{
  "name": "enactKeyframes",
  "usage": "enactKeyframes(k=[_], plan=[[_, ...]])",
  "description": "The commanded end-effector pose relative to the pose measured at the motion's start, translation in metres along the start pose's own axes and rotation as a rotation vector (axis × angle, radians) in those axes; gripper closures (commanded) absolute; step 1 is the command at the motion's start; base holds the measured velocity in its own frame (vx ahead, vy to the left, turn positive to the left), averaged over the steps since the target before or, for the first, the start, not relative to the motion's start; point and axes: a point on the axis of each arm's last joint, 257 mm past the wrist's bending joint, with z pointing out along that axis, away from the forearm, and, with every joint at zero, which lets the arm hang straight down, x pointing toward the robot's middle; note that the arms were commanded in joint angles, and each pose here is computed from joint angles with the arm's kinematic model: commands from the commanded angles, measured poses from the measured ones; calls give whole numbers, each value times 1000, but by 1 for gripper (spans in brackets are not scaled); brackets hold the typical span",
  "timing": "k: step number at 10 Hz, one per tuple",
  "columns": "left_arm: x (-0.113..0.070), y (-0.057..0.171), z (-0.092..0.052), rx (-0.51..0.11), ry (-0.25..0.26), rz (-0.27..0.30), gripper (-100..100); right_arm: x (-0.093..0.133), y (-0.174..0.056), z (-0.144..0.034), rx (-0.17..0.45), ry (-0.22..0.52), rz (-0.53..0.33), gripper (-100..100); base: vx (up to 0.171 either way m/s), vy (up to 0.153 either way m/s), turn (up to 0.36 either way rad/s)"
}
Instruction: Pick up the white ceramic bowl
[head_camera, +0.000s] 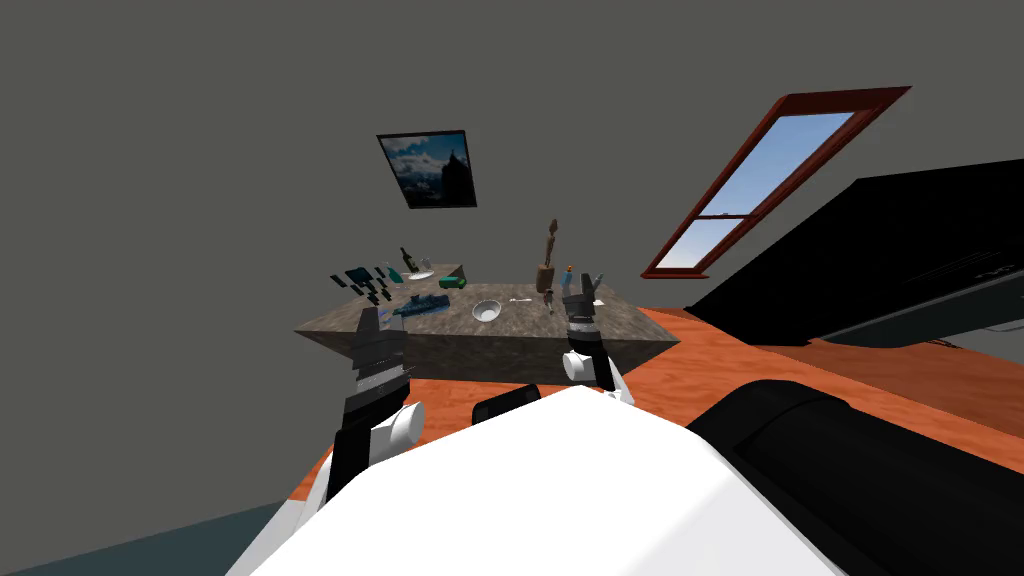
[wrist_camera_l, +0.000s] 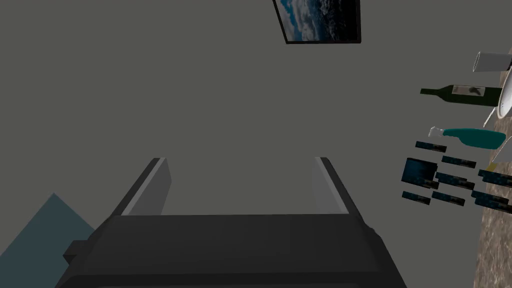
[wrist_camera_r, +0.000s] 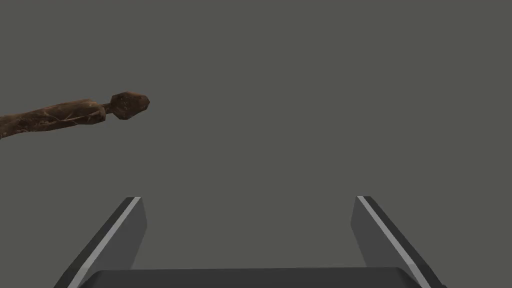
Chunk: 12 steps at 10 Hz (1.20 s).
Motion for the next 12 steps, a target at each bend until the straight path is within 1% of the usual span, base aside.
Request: enactKeyframes(k=[1, 4, 6, 7, 8, 9, 11, 12], plan=[[4, 3, 1, -9, 37, 16, -100, 0, 0, 0, 0, 0, 0, 0, -5, -8, -42], [9, 17, 6, -50, 106, 48, -100, 0, 0, 0, 0, 0, 0, 0, -17, -26, -76], [9, 29, 10, -92, 133, 60, -100, 0, 0, 0, 0, 0, 0, 0, -28, -47, -114], [9, 30, 10, -98, 133, 61, -100, 0, 0, 0, 0, 0, 0, 0, -24, -34, -32], [7, 38, 13, -124, 140, 65, -100, 0, 0, 0, 0, 0, 0, 0, -29, -39, -82], [7, 38, 12, -127, 140, 65, -100, 0, 0, 0, 0, 0, 0, 0, -21, -27, -48], [2, 51, 19, -174, 142, 68, -100, 0, 0, 0, 0, 0, 0, 0, -26, -50, -130], [2, 55, 18, -192, 140, 69, -100, 0, 0, 0, 0, 0, 0, 0, -26, -44, -71]])
